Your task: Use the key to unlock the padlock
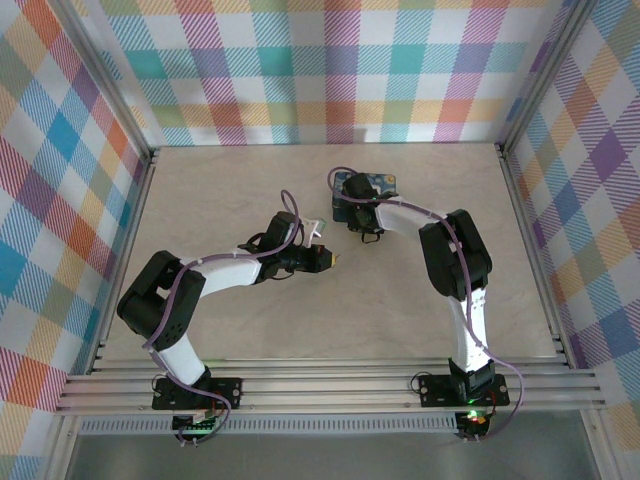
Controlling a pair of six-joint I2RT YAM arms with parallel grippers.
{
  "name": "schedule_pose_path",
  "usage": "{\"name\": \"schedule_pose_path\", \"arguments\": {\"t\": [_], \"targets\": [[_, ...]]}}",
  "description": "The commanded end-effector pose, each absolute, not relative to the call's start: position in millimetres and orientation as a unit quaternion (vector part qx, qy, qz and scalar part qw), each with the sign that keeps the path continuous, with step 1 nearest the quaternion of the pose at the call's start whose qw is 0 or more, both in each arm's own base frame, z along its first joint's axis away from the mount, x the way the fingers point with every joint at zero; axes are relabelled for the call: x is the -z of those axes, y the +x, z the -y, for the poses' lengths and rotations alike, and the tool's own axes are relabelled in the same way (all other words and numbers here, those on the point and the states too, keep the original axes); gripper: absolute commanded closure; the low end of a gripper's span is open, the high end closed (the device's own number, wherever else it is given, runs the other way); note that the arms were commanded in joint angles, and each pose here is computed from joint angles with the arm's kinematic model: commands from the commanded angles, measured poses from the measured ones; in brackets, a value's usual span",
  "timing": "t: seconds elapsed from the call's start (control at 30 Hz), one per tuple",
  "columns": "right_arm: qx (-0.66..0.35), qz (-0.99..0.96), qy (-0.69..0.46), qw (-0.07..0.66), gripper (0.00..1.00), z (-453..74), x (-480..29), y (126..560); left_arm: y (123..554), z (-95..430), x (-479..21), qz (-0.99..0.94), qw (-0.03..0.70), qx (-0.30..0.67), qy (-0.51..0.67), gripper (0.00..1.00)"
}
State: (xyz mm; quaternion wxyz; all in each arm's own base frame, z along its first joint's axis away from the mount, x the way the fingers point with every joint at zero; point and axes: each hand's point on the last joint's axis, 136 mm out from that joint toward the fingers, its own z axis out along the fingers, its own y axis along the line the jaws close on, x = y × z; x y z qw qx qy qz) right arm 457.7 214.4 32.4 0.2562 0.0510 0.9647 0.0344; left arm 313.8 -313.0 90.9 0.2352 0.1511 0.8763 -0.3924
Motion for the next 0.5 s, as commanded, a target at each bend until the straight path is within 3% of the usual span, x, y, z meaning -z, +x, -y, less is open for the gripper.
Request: {"name": "schedule_pose_path", "arguments": {"t": [0.0,0.27,0.47], "targets": [[-0.039,-0.965,0.045,0.257,0.72,-214.0,-29.7,463.7,316.8,313.2,-102.9,-0.870,0.249,0.393,0.164,1.00],[-0.048,-0.966,0.031,0.254,0.89,-206.8,-45.7,456.6,319.0,312.2,-107.0,-0.864,0.267,0.392,0.172,1.00],[-0.085,-0.974,0.020,0.211,0.99,-204.8,-63.5,436.0,329.1,316.1,-124.3,-0.842,0.318,0.398,0.180,1.00]]}}
